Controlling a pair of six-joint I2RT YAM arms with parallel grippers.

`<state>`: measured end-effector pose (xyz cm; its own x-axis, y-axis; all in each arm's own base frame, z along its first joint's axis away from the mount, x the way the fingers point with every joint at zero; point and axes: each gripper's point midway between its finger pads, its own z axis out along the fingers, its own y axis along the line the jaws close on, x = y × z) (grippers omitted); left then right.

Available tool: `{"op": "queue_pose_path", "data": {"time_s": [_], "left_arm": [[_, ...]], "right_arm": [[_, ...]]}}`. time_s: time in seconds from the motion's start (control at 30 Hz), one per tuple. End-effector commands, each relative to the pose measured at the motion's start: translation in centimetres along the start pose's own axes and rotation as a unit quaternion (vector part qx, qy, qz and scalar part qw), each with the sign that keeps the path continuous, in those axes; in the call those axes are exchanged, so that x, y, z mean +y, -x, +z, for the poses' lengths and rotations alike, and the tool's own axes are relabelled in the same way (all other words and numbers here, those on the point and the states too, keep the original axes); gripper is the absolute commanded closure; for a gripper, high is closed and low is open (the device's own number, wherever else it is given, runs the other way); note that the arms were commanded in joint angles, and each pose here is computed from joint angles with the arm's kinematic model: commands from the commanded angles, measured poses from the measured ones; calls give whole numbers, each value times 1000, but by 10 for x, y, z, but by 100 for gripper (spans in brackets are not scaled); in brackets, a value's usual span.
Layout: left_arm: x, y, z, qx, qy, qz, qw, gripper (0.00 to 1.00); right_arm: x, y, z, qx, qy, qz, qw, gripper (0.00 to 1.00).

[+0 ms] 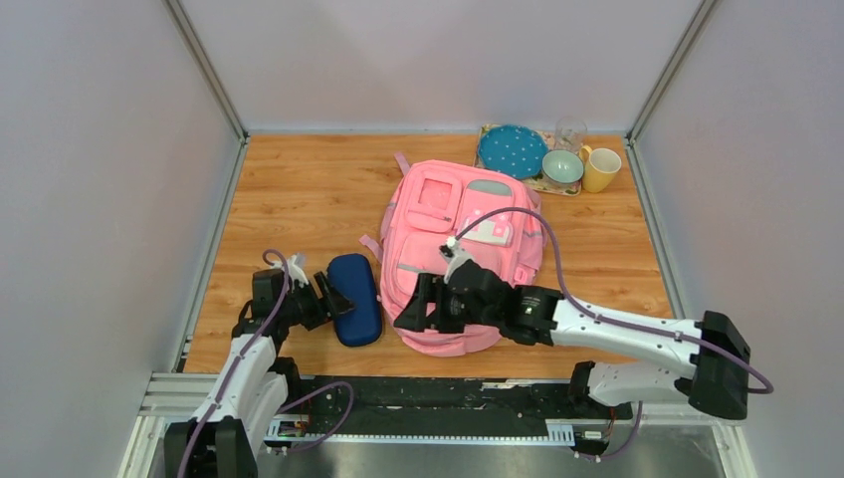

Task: Pack the student bag
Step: Move the stationery to the center of the board, then pick up the stationery from the center of the board.

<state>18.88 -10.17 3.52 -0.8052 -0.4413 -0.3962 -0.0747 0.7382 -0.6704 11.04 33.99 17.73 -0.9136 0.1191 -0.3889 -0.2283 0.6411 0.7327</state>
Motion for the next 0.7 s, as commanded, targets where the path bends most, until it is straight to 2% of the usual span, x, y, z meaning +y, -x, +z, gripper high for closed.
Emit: {"op": "queue_pose_path", "data": {"time_s": [0.0,0.2,0.47,0.57,0.67], "left_arm": [[5,-20,1,26,3,-39,999,26],[1,-24,0,31,-11,-41,999,28],[1,-19,-4,5,-4,-43,999,28],[0,-20,-4,5,-7,-44,999,28],[0,-20,-4,5,-8,-44,999,28]], "right_arm": [[48,-3,22,20,61,-19,998,23],[59,-14,52,51,51,-33,997,28],[32,-21,106,58,-24,-34,997,34],[22,-22,127,59,-53,-35,996,50],[11,-6,141,21,-105,-35,994,53]]}}
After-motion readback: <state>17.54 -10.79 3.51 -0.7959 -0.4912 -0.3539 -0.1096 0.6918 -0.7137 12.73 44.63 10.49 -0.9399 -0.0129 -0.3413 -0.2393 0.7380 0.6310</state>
